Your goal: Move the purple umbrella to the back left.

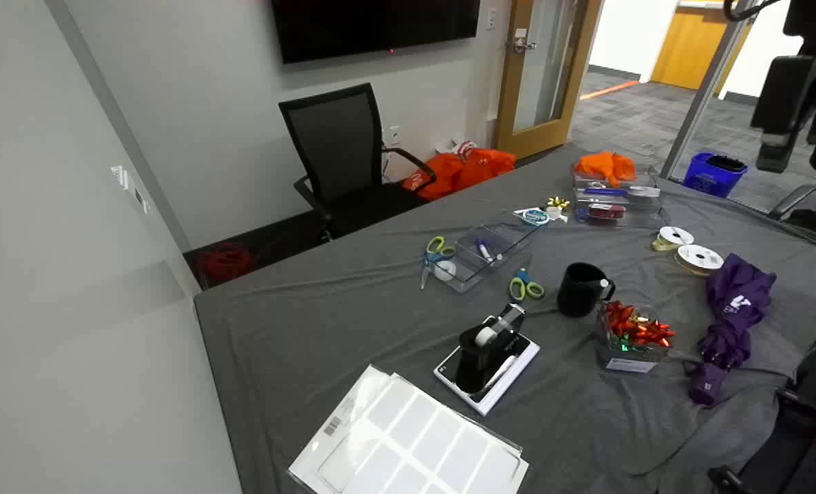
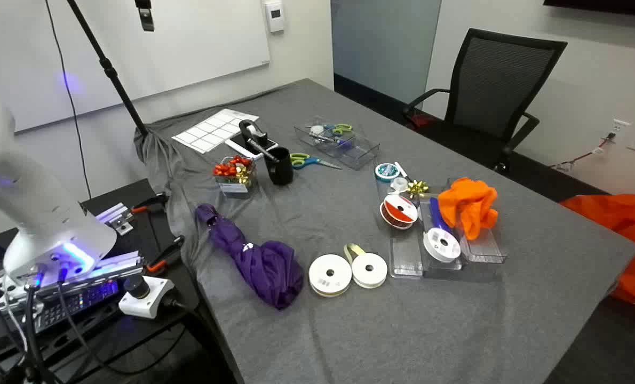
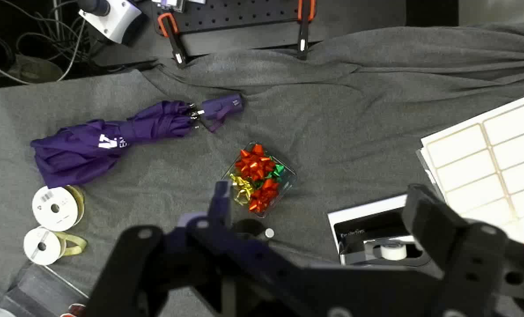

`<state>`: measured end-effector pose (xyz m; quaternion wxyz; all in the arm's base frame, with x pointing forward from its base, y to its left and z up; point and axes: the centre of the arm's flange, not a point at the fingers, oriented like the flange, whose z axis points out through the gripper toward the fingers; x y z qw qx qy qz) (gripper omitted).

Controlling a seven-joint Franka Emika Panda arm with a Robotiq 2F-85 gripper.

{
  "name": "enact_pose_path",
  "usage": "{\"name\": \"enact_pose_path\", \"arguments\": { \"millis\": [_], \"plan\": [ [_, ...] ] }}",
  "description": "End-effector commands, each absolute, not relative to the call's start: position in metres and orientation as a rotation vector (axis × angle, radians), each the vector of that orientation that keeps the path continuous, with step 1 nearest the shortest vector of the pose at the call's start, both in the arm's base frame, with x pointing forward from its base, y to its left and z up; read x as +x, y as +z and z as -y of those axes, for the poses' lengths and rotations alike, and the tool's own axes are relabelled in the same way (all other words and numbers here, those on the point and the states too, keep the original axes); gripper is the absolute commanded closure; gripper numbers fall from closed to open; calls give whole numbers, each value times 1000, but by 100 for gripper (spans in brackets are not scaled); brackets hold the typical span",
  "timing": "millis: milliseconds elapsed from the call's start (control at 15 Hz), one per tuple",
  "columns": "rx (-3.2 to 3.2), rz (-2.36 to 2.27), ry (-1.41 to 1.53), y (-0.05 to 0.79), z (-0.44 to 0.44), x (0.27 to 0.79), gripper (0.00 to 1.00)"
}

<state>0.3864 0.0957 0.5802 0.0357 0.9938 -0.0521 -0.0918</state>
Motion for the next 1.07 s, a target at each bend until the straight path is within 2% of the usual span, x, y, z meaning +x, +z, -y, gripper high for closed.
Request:
{"name": "enact_pose_path", "arguments": {
  "millis": [0,467,1000],
  "plan": [
    [3053,160,-282,580,-96,386,0],
    [3054,461,-164,553,-28,384,0],
    [2894,998,-143,477,40,376,0]
  ]
}}
